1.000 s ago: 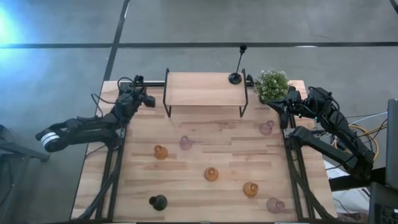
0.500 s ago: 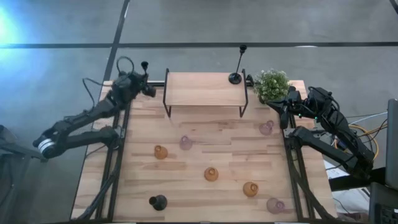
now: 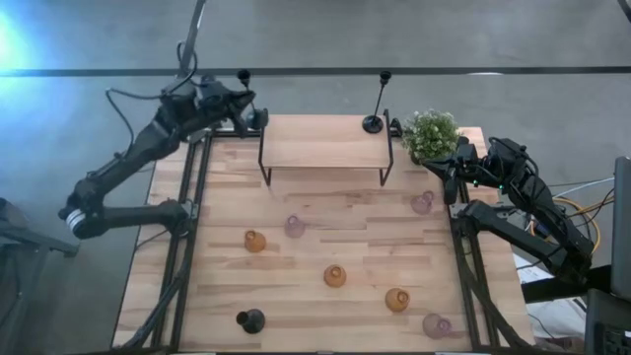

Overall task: Pick & Place candle stick holders
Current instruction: Put the top black candle holder on the shelf

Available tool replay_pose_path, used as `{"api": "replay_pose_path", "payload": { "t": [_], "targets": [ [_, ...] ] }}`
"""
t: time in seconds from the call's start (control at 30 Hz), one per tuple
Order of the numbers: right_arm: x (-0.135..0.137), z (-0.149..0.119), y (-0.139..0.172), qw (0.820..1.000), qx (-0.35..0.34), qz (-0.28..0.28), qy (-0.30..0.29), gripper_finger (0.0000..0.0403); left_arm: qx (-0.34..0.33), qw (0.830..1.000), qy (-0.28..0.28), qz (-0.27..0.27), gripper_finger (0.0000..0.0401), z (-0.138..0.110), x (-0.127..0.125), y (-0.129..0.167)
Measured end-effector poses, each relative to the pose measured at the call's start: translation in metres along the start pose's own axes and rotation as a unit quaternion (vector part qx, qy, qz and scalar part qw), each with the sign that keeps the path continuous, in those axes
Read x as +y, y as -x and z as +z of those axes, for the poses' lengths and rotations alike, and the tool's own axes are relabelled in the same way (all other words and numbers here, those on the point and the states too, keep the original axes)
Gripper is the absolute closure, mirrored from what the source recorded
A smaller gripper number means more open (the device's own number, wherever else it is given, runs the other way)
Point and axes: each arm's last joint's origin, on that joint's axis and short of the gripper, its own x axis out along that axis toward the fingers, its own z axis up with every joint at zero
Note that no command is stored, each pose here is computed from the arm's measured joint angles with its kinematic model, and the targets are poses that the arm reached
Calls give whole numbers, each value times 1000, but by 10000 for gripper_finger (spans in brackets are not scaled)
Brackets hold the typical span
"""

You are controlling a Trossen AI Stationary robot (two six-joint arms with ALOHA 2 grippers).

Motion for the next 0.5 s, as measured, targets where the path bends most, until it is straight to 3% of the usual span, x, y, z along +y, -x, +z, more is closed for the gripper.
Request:
{"api": "replay_pose_path", "payload": {
  "t": [0.2, 0.5],
  "targets": [
    [0, 0, 0, 1000, 0, 0, 0, 394, 15, 997, 7, -73, 384, -1, 2, -36],
    [0, 0, 0, 1000, 0, 0, 0, 394, 1, 995, 13, -94, 384, -13, 9, -69]
  ]
}}
